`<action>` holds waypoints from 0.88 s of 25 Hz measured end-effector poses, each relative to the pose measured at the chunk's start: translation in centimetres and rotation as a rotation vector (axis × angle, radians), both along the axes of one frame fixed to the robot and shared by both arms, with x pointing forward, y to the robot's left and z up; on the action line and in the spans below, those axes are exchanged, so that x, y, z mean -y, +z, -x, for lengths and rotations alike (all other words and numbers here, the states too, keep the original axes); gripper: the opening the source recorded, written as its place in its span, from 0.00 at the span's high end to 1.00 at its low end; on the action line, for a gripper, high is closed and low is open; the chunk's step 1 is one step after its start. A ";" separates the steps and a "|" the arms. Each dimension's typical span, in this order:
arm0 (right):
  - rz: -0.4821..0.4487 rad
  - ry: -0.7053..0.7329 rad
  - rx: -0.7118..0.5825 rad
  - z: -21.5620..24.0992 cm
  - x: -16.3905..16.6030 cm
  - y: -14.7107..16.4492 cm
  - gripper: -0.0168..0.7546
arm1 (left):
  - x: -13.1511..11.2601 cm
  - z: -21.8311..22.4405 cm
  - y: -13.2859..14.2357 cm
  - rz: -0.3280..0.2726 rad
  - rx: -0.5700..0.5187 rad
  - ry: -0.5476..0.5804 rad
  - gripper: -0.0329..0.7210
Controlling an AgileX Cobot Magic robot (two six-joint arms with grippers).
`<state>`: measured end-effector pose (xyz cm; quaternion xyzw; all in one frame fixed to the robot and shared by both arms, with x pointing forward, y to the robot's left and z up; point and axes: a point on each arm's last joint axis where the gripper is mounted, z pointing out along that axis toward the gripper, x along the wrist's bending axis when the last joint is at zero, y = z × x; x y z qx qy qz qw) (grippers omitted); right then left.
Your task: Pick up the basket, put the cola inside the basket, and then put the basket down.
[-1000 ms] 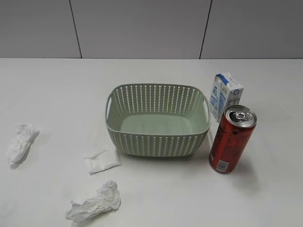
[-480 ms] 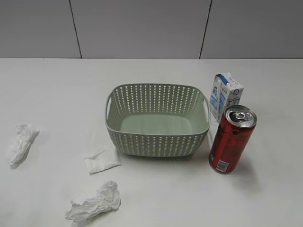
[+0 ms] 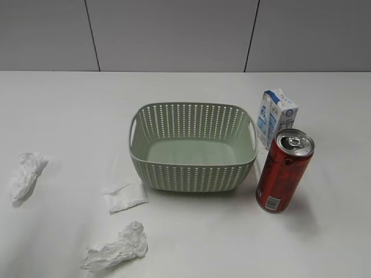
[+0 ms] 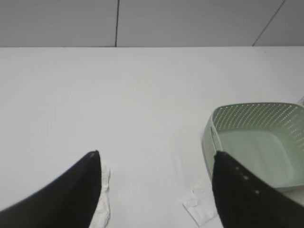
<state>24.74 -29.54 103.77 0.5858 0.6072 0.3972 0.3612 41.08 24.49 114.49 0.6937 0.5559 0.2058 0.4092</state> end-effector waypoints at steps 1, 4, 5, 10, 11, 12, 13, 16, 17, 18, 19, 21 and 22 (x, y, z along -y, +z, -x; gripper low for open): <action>0.000 0.000 0.000 0.0 0.0 0.0 0.31 | 0.6 -1.0 0.1 -0.007 -0.024 -0.022 0.22; 0.000 0.000 0.001 0.0 0.0 0.0 0.31 | 2.5 -3.9 0.0 -0.028 -0.101 -0.076 0.22; 0.000 0.000 0.001 0.0 0.0 0.0 0.31 | 3.1 -4.9 -0.1 -0.037 -0.133 -0.089 0.22; 0.000 0.000 0.001 0.0 0.0 0.0 0.31 | 5.4 -9.3 -2.3 -0.071 -0.332 -0.126 0.22; 0.000 0.000 0.001 0.0 0.0 0.0 0.31 | 5.7 -10.1 -2.6 -0.071 -0.363 -0.122 0.22; 0.000 0.000 0.001 0.0 0.0 0.0 0.31 | 6.0 -10.8 -3.2 -0.075 -0.404 -0.118 0.22; 0.000 0.000 0.001 0.0 0.0 0.0 0.31 | 6.3 -11.5 -3.7 -0.079 -0.439 -0.117 0.22; 0.000 0.000 0.001 0.0 0.0 0.0 0.31 | 7.5 -13.3 -5.1 -0.086 -0.509 -0.114 0.22; 0.000 0.000 0.001 0.0 0.0 0.0 0.31 | 8.1 -13.7 -5.7 -0.090 -0.527 -0.112 0.22; 0.000 0.000 0.001 0.0 0.0 0.0 0.31 | 8.7 -14.1 -5.9 -0.098 -0.534 -0.111 0.22; 0.000 0.000 0.001 0.0 0.0 0.0 0.31 | 9.2 -14.6 -6.4 -0.110 -0.546 -0.108 0.22; 0.000 0.000 0.001 0.0 0.0 0.0 0.31 | 10.6 -15.2 -7.7 -0.160 -0.567 -0.114 0.22; 0.000 0.000 0.001 0.0 0.0 0.0 0.31 | 11.3 -15.4 -8.2 -0.175 -0.578 -0.114 0.22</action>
